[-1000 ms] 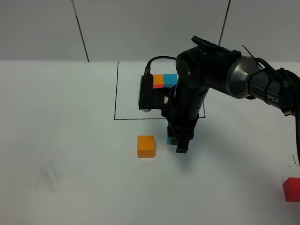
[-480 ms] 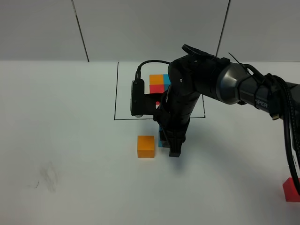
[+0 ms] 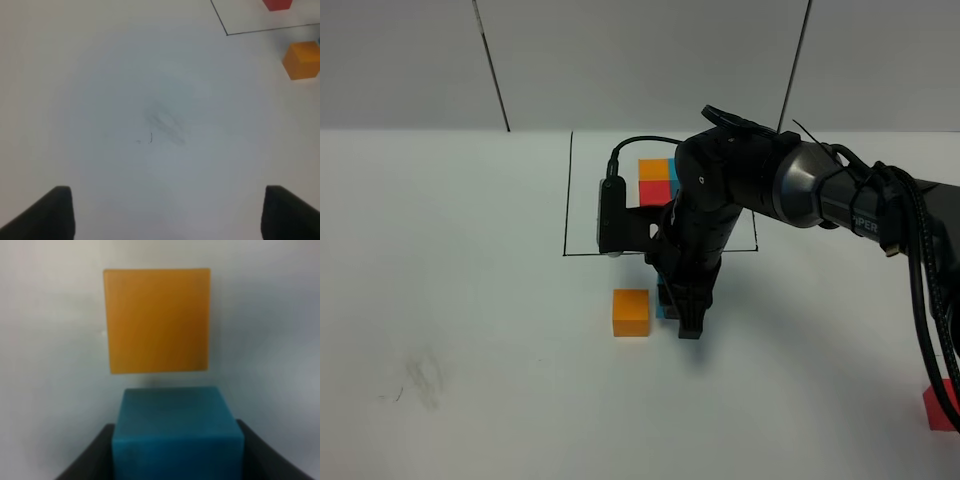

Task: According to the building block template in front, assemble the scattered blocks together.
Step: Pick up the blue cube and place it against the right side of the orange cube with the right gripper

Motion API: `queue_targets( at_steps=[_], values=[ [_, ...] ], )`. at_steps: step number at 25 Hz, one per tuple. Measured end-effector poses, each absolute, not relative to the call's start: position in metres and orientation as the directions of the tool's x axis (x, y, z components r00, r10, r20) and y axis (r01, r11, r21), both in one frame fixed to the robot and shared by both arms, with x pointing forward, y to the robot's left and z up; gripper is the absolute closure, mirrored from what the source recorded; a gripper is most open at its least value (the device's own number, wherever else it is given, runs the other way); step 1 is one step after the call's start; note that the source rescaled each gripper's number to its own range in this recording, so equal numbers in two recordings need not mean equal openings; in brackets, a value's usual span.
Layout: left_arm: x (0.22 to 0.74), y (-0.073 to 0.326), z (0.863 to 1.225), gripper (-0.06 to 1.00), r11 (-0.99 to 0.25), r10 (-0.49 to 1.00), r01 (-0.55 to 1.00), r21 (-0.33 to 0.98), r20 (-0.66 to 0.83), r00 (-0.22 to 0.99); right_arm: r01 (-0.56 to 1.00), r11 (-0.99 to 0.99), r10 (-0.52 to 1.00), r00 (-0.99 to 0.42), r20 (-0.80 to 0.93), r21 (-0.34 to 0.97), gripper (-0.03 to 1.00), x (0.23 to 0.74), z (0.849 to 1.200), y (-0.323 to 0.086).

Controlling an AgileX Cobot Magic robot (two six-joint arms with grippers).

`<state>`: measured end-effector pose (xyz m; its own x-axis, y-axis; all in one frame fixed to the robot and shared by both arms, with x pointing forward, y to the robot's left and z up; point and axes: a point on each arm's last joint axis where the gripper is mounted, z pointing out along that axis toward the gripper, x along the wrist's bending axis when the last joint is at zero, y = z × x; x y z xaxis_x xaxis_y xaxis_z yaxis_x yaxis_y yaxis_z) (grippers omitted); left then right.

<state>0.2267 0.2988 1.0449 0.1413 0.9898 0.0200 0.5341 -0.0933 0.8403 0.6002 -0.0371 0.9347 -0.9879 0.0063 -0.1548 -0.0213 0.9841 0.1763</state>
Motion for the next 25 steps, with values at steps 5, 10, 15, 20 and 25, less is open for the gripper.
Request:
queue_targets(
  at_steps=[5, 10, 15, 20, 25],
  values=[
    [0.2267, 0.2988, 1.0449, -0.04, -0.093, 0.99, 0.534, 0.84, 0.02, 0.141, -0.022, 0.984, 0.006, -0.987, -0.158, 0.179, 0.7, 0.6005, 0.9348, -0.0368],
    [0.2267, 0.2988, 1.0449, -0.04, -0.093, 0.99, 0.534, 0.84, 0.02, 0.141, -0.032, 0.984, -0.005, -0.988, -0.153, 0.176, 0.7, 0.6007, 0.931, -0.0364],
    [0.2267, 0.2988, 1.0449, -0.04, -0.093, 0.99, 0.534, 0.84, 0.02, 0.141, -0.039, 0.982, -0.011, -0.989, -0.149, 0.185, 0.7, 0.601, 0.928, -0.0349],
    [0.2267, 0.2988, 1.0449, -0.04, -0.093, 0.99, 0.534, 0.84, 0.02, 0.141, -0.042, 0.981, -0.013, -0.988, -0.153, 0.189, 0.7, 0.6016, 0.9267, -0.0343],
    [0.2267, 0.2988, 1.0449, -0.04, -0.093, 0.99, 0.534, 0.84, 0.02, 0.141, -0.046, 0.981, -0.016, -0.988, -0.156, 0.19, 0.7, 0.6018, 0.9268, -0.0341]
  ],
)
